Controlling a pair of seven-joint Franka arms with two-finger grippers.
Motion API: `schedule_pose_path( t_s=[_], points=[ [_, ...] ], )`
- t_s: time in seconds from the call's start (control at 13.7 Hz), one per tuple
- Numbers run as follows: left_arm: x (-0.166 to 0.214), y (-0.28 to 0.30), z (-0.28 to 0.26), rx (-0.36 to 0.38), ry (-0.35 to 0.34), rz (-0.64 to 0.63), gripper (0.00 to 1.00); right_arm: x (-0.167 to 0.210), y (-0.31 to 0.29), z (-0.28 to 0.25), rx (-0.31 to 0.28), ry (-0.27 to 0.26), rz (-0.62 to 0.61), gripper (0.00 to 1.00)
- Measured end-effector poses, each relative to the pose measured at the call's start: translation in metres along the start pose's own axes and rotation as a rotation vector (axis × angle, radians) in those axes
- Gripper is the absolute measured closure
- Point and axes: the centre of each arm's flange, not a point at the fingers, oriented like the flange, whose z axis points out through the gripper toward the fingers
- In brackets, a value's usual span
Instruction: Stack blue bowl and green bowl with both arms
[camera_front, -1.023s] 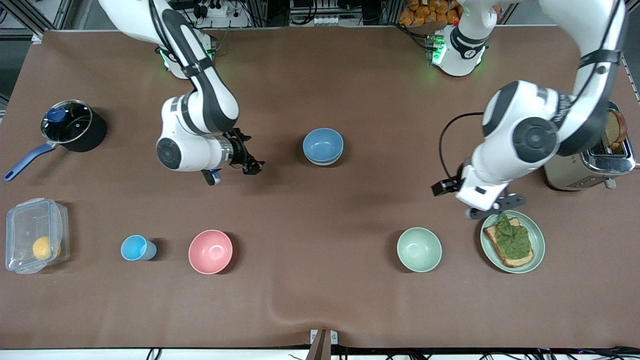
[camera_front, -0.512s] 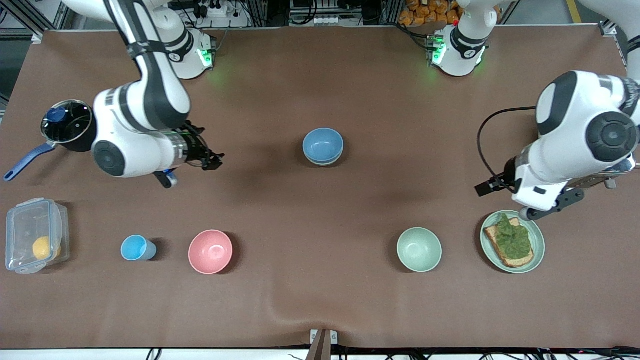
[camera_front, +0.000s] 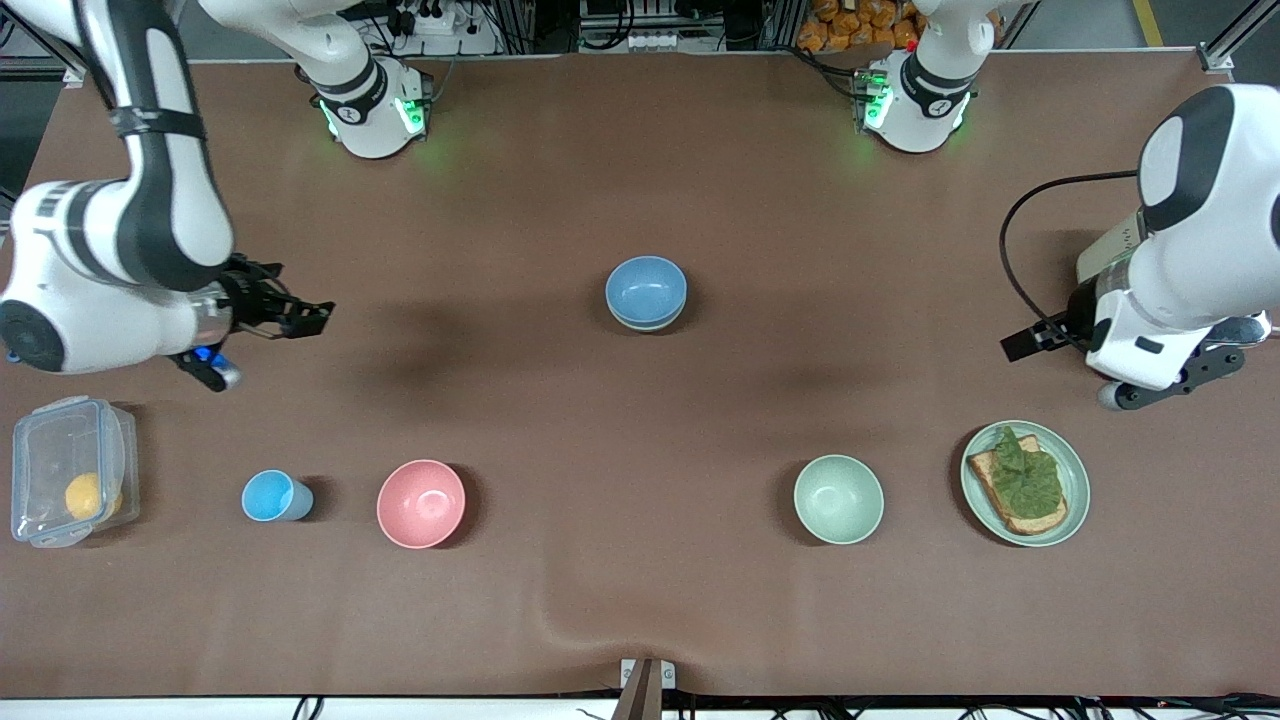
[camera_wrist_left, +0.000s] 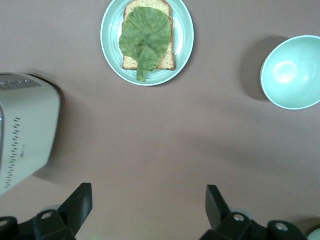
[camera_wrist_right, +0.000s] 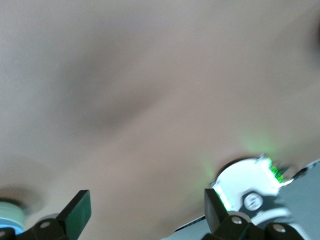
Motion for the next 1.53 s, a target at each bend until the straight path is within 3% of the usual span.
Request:
schedule_pose_path(
  t_s=[0.22, 0.44, 0.73, 0.95, 1.32, 1.53],
  points=[
    [-0.012, -0.022, -0.034, -0.041, 0.045, 0.056, 0.0, 0.006, 0.012, -0.035, -0.049, 0.096, -0.091, 0.0],
    [-0.042, -0.018, -0.076, -0.054, 0.107, 0.109, 0.0, -0.015, 0.012, -0.087, -0.009, 0.185, -0.169, 0.0],
    [-0.067, -0.015, -0.093, -0.033, 0.085, 0.263, 0.0, -0.054, 0.039, -0.153, 0.033, 0.324, -0.388, 0.0],
    [-0.068, -0.023, -0.097, -0.024, 0.068, 0.368, 0.0, -0.07, 0.06, -0.176, 0.048, 0.377, -0.399, 0.0],
    [-0.066, -0.042, -0.116, -0.095, 0.075, 0.362, 0.0, -0.118, 0.05, -0.2, 0.054, 0.464, -0.453, 0.0],
    [-0.071, -0.032, -0.117, -0.093, 0.067, 0.385, 0.0, -0.123, 0.053, -0.207, 0.065, 0.498, -0.451, 0.0]
  ],
)
